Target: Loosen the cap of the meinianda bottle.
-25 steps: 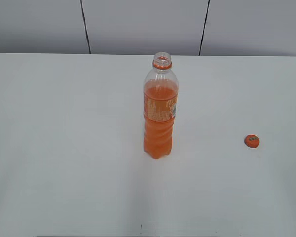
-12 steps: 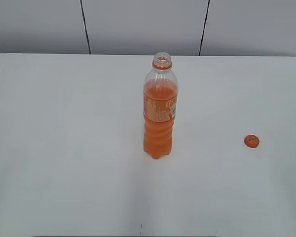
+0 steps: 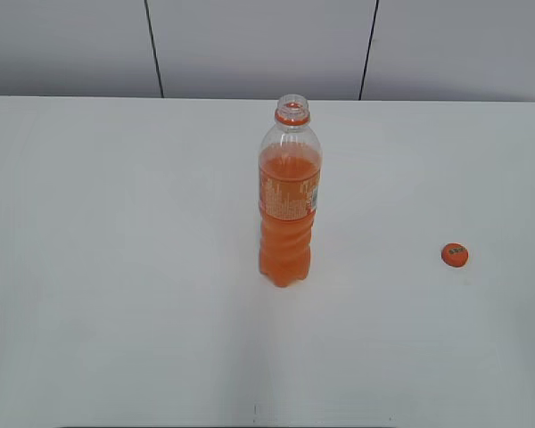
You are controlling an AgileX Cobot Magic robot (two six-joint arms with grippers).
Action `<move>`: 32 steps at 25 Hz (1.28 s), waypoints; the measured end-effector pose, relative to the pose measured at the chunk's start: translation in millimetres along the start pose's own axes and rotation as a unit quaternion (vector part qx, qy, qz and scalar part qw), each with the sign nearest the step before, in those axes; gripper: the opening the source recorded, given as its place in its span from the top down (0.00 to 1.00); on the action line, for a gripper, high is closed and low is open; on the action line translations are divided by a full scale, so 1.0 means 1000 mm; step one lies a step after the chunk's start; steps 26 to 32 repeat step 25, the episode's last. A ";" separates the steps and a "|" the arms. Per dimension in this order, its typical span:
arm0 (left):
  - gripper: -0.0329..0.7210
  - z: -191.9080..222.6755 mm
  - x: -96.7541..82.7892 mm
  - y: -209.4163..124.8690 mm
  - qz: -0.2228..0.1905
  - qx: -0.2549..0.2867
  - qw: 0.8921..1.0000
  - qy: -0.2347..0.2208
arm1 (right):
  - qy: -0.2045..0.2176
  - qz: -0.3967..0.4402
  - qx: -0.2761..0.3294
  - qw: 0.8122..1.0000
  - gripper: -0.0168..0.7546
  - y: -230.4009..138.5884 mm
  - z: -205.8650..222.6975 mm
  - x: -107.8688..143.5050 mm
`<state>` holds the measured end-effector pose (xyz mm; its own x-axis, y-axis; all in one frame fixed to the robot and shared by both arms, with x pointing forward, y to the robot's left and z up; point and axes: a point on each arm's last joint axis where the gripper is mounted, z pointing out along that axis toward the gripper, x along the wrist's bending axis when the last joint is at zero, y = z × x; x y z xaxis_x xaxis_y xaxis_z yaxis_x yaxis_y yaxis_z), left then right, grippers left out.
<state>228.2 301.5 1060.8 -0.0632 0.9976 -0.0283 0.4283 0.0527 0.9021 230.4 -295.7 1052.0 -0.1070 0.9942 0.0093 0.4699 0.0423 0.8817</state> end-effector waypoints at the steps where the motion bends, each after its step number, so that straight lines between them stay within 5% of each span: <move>1: 0.28 0.000 0.000 0.000 0.000 0.000 1.000 0.000 | -0.006 0.003 0.000 1.000 0.22 0.000 0.000 0.000; 32: 0.28 0.000 -0.001 0.000 -0.002 0.000 1.000 -0.003 | -0.011 0.006 0.000 1.000 0.22 0.000 0.000 0.000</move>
